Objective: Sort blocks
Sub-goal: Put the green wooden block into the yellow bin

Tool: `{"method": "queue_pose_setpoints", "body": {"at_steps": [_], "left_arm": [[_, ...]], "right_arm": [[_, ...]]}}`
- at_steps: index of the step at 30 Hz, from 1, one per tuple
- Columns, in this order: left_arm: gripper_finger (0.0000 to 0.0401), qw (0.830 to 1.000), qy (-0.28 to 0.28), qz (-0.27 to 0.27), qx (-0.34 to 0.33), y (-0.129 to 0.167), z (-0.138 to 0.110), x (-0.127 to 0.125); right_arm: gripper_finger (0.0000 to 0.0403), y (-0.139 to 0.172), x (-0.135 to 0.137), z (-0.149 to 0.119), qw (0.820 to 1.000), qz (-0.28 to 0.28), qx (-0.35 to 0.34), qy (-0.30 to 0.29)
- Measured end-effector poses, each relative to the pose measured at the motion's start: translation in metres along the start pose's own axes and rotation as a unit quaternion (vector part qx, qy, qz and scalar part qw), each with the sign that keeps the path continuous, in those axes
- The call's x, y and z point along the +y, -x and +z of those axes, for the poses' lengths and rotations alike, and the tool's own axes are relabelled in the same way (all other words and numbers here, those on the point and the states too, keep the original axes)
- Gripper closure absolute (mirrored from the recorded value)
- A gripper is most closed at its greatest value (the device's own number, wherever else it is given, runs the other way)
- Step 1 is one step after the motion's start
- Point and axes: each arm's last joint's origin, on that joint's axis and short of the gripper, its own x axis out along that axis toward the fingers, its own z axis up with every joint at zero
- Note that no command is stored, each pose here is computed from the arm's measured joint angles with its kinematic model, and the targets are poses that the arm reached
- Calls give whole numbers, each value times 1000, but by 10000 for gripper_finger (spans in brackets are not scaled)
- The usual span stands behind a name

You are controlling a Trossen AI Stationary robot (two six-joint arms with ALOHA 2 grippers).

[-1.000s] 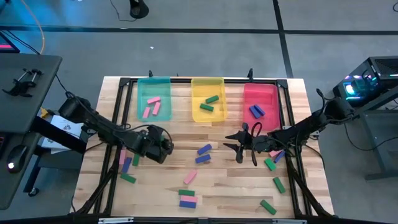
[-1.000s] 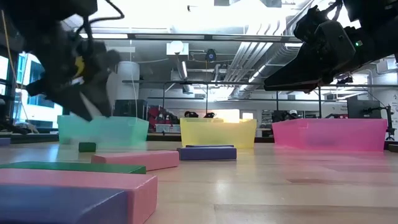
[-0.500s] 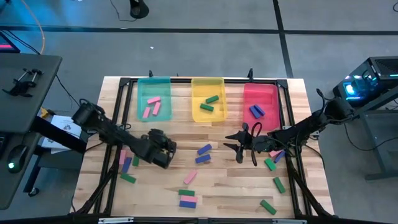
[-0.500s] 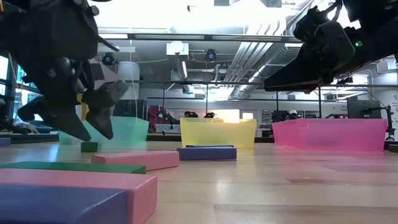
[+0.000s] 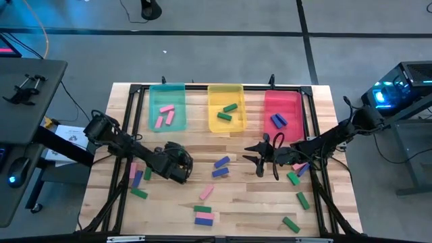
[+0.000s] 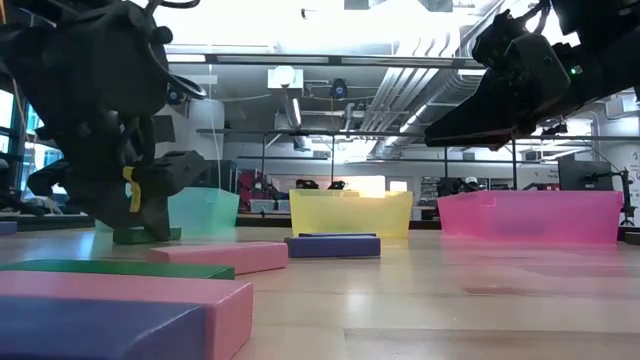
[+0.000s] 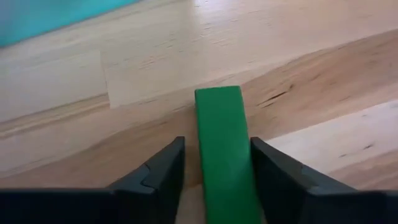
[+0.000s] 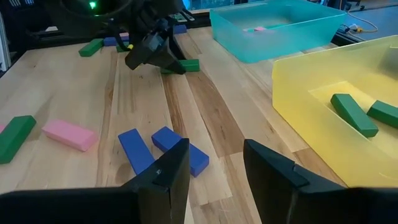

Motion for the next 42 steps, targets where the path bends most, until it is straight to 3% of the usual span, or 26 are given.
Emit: {"method": "queue_pose_setpoints", "body": {"at_steps": [5,9,13,16,19,24,27,31,37,42], "left_arm": [[322,1000,-25,-7,-1,1,1,-1],[328,996,-62,-62,-19,5,4,-12],[328,981,-124,-133,-62,16,27,-41],[328,959,-173,-196,-111,19,56,-70],[328,936,-212,-240,-148,22,99,-91],[328,923,-241,-233,-189,10,190,-97],[328,921,-240,-242,-187,-9,238,-90],[328,930,-238,-234,-156,-53,275,-76],[328,950,-235,-192,-80,-118,291,-63],[328,956,-237,-170,-37,-153,295,-58]], "right_arm": [[268,0,0,0,1000,0,0,0],[268,0,0,0,1000,0,-1,0],[268,0,0,1,1000,1,-4,0],[268,0,0,2,1000,0,-8,-2],[268,0,0,2,1000,-8,-12,0],[268,0,0,3,1000,-10,-15,-1],[268,1,0,2,1000,-12,-16,-8],[268,3,4,2,999,-30,-23,-10],[268,9,12,-1,999,-35,-30,-26],[268,13,18,-3,998,-22,-29,-53]]}}
